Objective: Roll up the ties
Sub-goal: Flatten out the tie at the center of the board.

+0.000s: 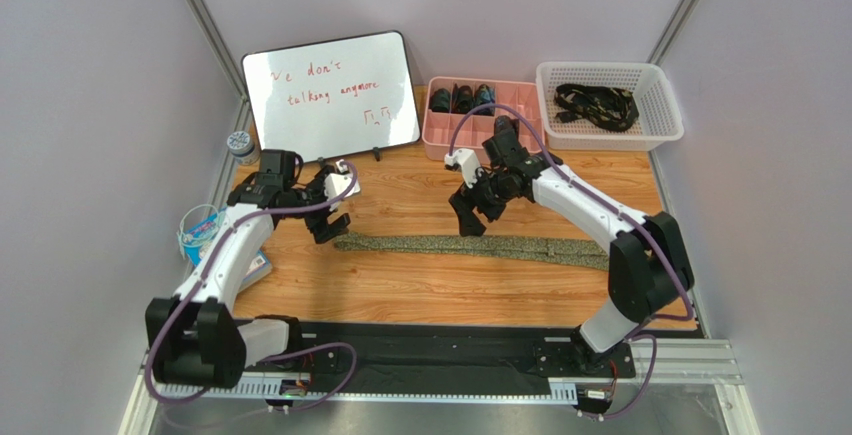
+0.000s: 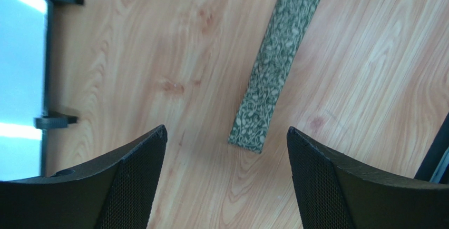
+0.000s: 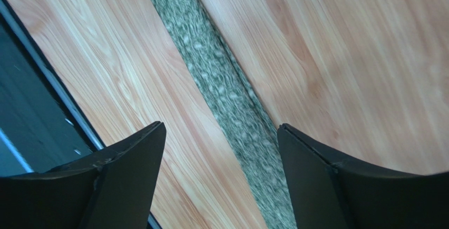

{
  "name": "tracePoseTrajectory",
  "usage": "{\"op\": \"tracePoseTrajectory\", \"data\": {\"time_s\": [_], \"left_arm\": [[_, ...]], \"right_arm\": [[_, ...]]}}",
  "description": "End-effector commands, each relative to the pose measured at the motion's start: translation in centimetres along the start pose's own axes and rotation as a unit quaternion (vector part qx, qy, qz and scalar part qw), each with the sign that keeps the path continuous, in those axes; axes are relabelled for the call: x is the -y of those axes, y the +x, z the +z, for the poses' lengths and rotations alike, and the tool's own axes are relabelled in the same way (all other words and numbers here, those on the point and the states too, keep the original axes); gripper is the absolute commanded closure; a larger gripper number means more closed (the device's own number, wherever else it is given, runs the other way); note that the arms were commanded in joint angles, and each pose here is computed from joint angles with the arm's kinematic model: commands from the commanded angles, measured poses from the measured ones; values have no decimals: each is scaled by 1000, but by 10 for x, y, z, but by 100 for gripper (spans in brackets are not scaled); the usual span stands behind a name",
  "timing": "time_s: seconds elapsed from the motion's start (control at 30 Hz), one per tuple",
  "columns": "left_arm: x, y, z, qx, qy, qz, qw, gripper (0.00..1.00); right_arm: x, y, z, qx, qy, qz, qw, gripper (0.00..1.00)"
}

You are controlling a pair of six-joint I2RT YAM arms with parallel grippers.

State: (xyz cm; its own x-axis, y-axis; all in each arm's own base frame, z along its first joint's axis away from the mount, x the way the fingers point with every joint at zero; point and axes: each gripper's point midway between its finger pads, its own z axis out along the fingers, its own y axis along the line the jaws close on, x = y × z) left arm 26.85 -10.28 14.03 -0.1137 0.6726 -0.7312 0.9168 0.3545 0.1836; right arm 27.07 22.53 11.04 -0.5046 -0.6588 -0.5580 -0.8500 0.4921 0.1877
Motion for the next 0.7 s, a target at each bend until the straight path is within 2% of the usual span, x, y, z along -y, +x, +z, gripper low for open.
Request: {"op": "tracePoseTrajectory", "data": {"time_s": [0.0,0.13,0.23,0.27,0.43,0.6,0.67], "left_arm": [[3,24,5,-7,64,54,996,11],[9,43,16,-14,90,127,988,11],[12,57,22,-32,107,131,985,12],[10,60,23,-38,109,131,985,13],[8,73,28,-62,116,136,982,18],[9,75,38,-67,116,151,979,27],[10,74,39,-68,119,146,980,34]], "right_arm": [[-16,-42,22,46,-70,101,991,20],[-31,-61,37,58,-106,188,975,31],[-41,-73,52,68,-130,221,964,50],[-44,-75,56,67,-135,225,963,53],[-57,-72,76,51,-147,216,964,61],[-58,-75,85,45,-160,239,957,63],[-60,-79,87,47,-170,248,953,65]]}}
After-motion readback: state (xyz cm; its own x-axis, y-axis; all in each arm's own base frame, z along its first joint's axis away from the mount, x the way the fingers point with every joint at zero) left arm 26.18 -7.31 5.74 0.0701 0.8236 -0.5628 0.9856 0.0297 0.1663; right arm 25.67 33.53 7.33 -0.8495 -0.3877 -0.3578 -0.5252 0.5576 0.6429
